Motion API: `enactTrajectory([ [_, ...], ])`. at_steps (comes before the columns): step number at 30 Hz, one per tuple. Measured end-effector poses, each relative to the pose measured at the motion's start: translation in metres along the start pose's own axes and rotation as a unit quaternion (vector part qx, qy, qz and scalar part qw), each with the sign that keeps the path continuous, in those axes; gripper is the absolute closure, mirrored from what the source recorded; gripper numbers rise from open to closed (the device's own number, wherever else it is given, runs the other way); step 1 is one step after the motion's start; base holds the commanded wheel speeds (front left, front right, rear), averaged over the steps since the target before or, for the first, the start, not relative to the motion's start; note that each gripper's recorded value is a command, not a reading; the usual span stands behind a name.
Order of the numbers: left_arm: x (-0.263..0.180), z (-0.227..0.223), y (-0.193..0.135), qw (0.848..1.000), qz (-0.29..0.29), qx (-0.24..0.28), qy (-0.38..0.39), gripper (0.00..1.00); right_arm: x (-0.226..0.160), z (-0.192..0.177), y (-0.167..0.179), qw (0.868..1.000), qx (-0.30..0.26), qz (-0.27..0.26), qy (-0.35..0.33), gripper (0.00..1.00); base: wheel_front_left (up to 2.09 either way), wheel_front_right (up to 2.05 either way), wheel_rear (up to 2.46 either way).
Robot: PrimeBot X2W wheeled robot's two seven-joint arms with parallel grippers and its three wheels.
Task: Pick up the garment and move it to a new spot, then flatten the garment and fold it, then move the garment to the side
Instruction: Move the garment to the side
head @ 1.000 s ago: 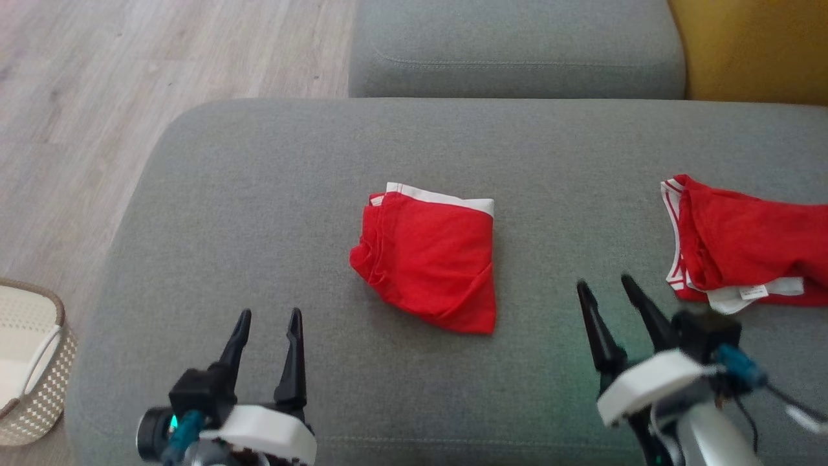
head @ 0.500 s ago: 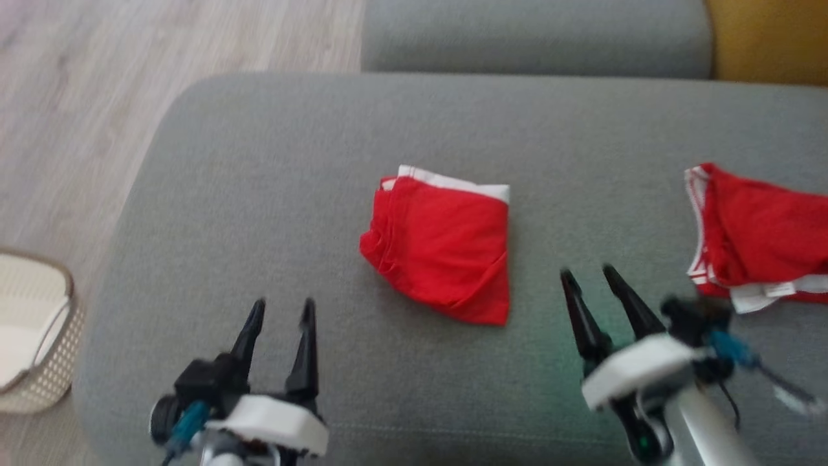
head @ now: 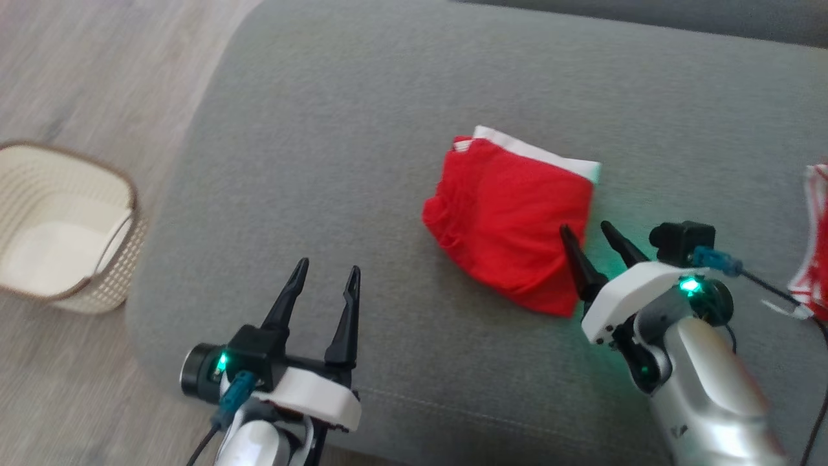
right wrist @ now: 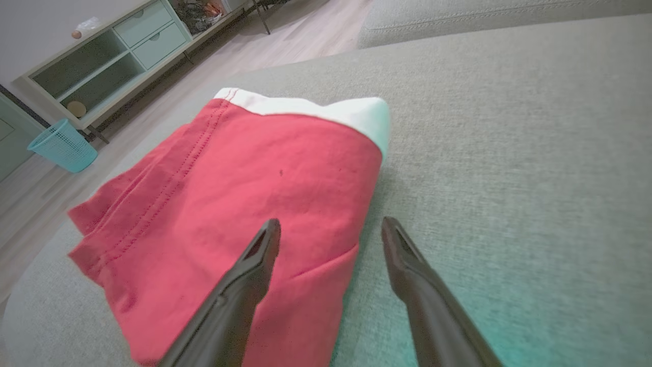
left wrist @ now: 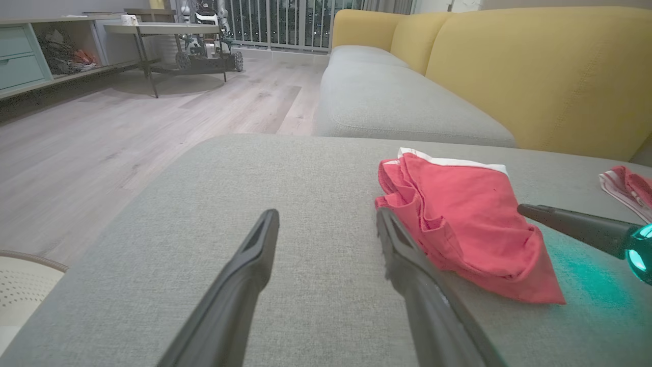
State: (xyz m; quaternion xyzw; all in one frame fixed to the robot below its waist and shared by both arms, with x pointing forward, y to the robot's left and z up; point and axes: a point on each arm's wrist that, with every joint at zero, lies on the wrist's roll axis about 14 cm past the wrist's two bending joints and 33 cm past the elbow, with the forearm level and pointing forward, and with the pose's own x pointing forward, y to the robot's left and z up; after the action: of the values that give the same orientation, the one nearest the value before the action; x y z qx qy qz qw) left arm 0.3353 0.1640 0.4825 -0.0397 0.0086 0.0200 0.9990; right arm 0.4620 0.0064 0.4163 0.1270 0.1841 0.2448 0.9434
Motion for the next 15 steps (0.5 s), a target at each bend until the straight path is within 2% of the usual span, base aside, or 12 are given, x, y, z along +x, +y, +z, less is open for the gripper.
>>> enactTrajectory([
  [9,-0.002,-0.001,0.013,1.000,0.026,0.004,0.005,0.00,0.021,-0.029,0.004,0.998,0.022,0.001,0.058,0.00,0.00,0.00,0.00],
  [10,-0.003,-0.001,0.013,1.000,0.026,0.004,0.005,0.00,0.022,-0.030,0.006,0.998,0.017,0.006,0.061,0.43,0.00,0.00,0.00],
  [11,-0.003,-0.001,0.013,1.000,0.026,0.004,0.004,0.00,0.023,-0.030,0.009,0.998,0.011,0.011,0.063,1.00,0.00,0.00,0.00],
  [15,-0.001,0.000,0.010,1.000,0.021,0.003,0.003,0.00,0.021,-0.029,0.016,0.997,-0.033,0.027,0.058,1.00,0.00,0.00,0.00],
])
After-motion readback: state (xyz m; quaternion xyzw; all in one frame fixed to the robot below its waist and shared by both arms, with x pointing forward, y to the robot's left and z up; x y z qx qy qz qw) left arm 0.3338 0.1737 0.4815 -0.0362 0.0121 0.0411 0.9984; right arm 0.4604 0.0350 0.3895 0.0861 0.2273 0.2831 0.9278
